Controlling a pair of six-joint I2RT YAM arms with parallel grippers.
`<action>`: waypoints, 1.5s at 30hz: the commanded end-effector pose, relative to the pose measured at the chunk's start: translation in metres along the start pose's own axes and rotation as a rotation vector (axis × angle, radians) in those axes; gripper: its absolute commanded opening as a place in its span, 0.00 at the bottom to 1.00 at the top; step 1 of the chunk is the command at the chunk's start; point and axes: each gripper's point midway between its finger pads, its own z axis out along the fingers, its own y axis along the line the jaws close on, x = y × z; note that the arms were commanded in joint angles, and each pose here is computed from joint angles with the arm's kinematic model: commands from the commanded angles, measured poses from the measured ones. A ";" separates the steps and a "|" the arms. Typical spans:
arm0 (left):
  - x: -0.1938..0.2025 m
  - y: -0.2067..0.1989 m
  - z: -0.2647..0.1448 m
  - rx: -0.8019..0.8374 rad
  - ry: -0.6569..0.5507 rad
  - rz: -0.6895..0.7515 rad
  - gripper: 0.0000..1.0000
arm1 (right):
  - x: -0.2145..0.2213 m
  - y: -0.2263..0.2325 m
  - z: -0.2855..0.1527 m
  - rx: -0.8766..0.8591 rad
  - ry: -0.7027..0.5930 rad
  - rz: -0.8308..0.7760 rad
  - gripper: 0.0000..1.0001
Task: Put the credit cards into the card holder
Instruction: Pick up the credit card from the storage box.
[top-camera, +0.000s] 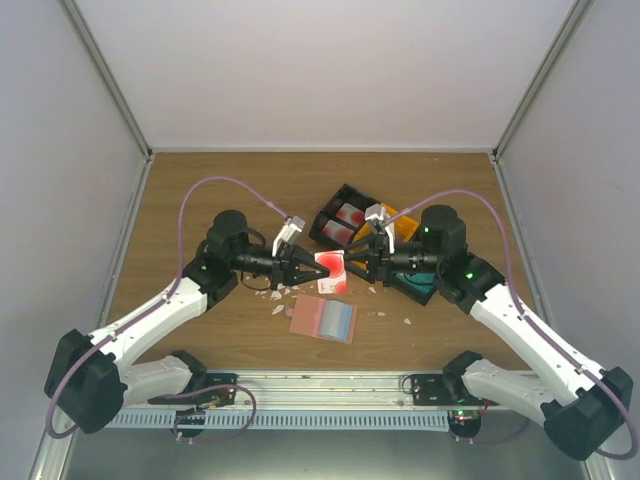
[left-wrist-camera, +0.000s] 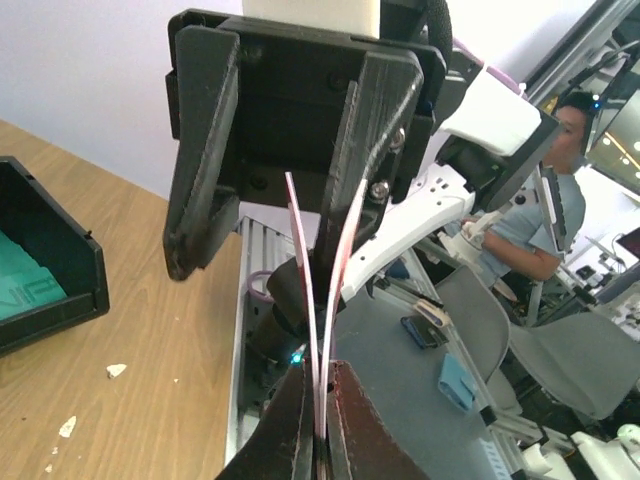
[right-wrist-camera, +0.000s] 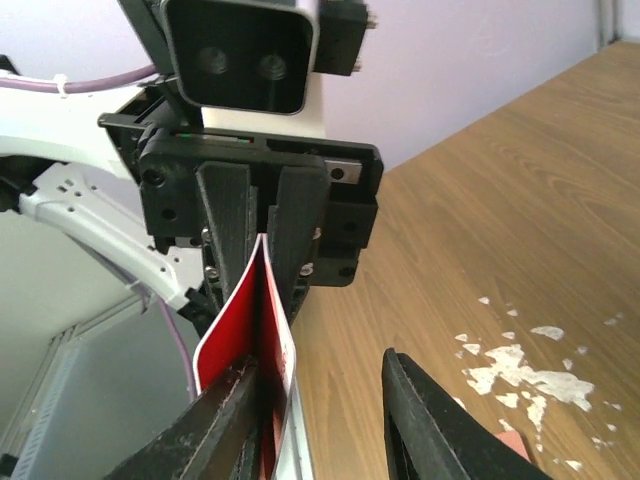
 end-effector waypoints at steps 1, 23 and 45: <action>-0.039 -0.014 0.005 -0.015 -0.060 0.042 0.00 | 0.014 0.020 0.004 -0.129 0.032 -0.004 0.34; -0.025 0.072 -0.025 -0.167 -0.113 -0.402 0.09 | -0.034 -0.016 0.009 -0.037 -0.096 0.452 0.01; 0.015 0.100 -0.052 -0.280 -0.128 -0.489 0.00 | 0.001 -0.093 -0.029 0.265 -0.131 0.556 0.01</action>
